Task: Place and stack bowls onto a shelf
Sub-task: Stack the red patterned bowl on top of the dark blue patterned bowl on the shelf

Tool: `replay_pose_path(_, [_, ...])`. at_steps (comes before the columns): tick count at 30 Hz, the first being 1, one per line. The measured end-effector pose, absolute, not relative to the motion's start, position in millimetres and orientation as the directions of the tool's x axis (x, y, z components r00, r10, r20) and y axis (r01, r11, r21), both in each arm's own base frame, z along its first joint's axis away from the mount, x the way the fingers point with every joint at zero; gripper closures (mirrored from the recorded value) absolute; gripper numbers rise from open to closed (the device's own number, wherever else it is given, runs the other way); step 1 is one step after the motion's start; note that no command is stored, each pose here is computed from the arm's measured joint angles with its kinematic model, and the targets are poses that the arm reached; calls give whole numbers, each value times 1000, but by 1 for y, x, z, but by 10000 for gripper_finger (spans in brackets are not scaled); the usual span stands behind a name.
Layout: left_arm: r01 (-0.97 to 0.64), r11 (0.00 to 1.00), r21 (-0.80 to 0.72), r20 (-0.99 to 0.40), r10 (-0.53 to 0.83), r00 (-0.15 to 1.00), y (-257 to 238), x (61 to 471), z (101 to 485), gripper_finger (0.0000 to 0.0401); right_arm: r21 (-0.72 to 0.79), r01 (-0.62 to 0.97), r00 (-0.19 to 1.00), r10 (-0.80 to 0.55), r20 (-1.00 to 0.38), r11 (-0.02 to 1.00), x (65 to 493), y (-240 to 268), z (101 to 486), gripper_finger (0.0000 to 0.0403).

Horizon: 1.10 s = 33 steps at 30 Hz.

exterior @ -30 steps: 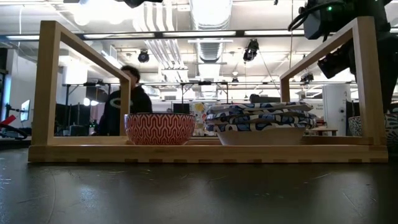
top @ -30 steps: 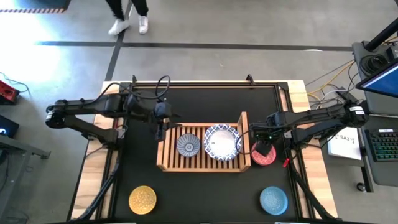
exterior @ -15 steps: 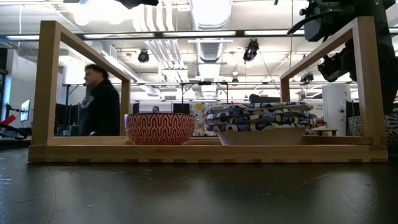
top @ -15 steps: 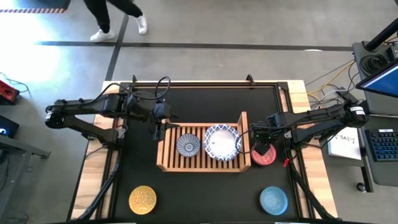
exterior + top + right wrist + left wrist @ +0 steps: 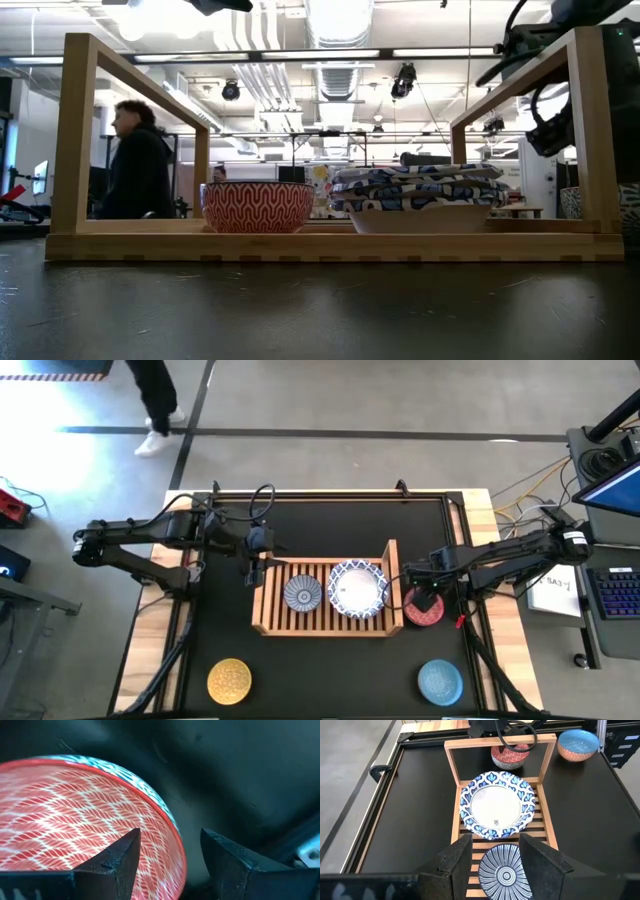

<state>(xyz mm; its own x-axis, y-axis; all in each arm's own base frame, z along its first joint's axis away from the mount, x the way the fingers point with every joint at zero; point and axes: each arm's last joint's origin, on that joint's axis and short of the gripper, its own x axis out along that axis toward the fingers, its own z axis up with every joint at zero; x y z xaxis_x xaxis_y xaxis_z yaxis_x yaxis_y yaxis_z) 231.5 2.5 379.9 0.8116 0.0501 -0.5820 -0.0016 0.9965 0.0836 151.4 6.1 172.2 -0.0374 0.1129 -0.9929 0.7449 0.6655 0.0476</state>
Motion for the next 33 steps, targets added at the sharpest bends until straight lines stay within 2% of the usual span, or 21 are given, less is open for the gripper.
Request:
replay_pose_path(6, [-2,997,84,-582,50,812,3,231,380,255,71,743,-9,116,-993,665,153,6,169,246])
replay_pose_path(15, [-16,998,60,-619,50,784,2,229,376,255,74,747,-13,126,-992,661,153,7,169,381])
replay_pose_path(22, [-17,998,59,-624,50,780,3,229,376,255,70,764,-14,125,-992,641,154,7,175,391])
replay_pose_path(27, [-41,996,78,-623,80,778,4,229,376,255,-91,801,-108,-8,-994,592,150,3,198,392])
replay_pose_path(33, [-56,994,91,-626,101,773,4,228,375,255,-207,845,-138,-172,-975,493,151,-2,230,393])
